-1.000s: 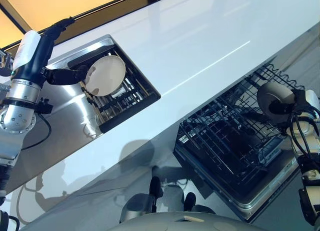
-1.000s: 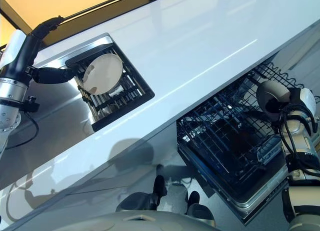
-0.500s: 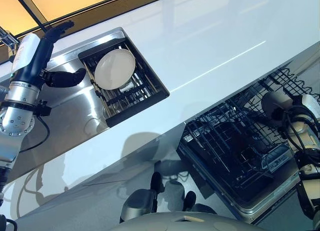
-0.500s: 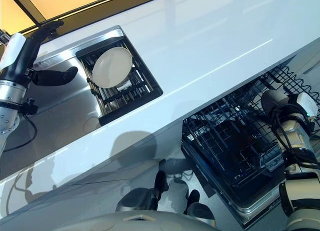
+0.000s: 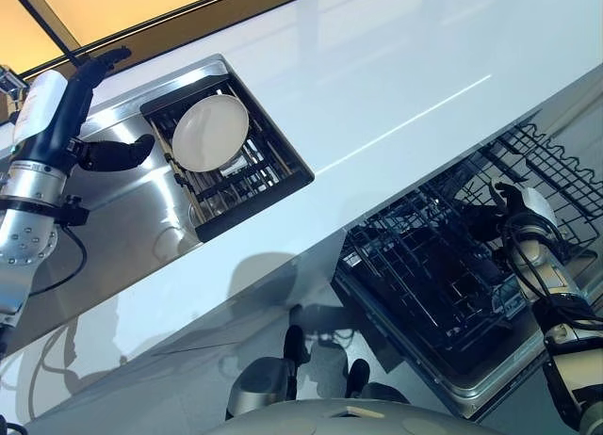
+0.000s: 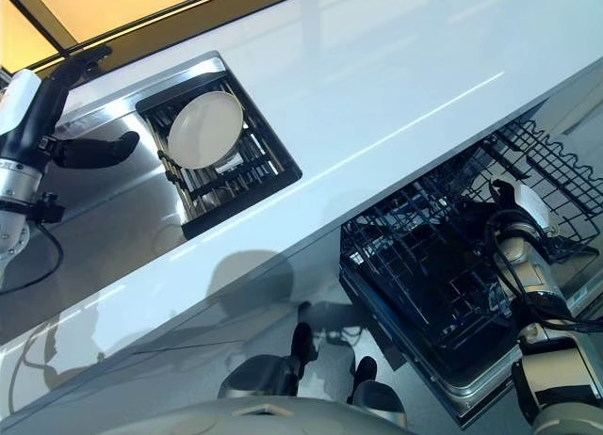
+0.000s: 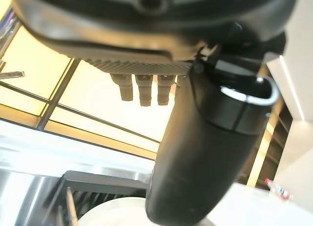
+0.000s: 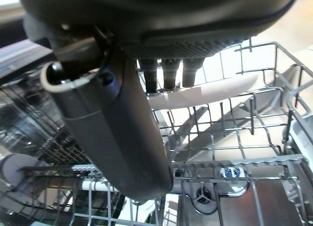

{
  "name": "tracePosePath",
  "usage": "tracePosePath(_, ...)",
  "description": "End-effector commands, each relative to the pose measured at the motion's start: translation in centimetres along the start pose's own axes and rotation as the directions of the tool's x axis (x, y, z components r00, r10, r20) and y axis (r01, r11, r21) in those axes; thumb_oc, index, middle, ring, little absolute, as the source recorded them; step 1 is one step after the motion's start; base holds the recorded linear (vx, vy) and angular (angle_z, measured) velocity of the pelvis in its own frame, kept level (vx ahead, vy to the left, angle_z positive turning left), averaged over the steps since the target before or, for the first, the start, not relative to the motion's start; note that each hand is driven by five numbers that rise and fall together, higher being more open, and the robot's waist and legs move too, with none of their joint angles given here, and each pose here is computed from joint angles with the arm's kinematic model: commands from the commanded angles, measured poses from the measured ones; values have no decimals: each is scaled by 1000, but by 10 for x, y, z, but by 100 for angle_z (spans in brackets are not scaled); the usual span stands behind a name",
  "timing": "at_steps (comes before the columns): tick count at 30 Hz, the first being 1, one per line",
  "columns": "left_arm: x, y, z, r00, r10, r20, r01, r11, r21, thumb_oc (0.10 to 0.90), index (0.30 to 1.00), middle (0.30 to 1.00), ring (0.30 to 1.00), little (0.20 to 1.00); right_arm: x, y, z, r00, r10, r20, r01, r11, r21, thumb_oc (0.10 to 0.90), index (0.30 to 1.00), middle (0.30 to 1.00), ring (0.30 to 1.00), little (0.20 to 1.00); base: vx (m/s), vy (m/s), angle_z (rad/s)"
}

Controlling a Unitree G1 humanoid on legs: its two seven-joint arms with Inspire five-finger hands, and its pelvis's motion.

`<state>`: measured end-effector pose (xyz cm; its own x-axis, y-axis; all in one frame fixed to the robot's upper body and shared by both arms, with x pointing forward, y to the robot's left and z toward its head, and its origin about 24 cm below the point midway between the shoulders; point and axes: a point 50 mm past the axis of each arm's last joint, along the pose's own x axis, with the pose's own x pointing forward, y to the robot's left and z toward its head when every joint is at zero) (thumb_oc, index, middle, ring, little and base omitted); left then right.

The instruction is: Pick up plates and place into dishwasher.

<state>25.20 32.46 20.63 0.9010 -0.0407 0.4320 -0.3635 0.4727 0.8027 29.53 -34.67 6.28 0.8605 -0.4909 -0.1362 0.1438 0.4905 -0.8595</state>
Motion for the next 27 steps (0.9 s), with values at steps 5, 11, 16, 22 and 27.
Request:
tracePosePath(5, 3, 48, 13, 973, 207, 100, -212, 976, 46, 800, 900, 900, 900, 900, -3, -72, 40, 925, -274, 264, 273, 961, 39, 800, 900, 900, 900, 900, -22, 57, -13)
tracePosePath(11, 4, 46, 12, 984, 144, 103, -157, 979, 131, 800, 900, 900, 900, 900, -22, -102, 71, 793, -462, 398, 378, 884, 274, 800, 900, 900, 900, 900, -48, 88, -13)
tracePosePath(16, 8, 46, 4, 998, 50, 36, -56, 976, 212, 800, 900, 900, 900, 900, -48, -116, 80, 689, -550, 473, 373, 828, 419, 800, 900, 900, 900, 900, -66, 107, -9)
tracePosePath(22, 9, 41, -20, 975, -112, -194, 138, 982, 128, 800, 900, 900, 900, 900, -66, -105, 82, 662, -538, 521, 276, 822, 498, 800, 900, 900, 900, 900, -62, 102, -24)
tracePosePath(27, 3, 25, -40, 907, -244, -343, 230, 970, -83, 800, 900, 900, 900, 900, -77, -101, 88, 635, -530, 562, 228, 824, 518, 800, 900, 900, 900, 900, -62, 74, -25)
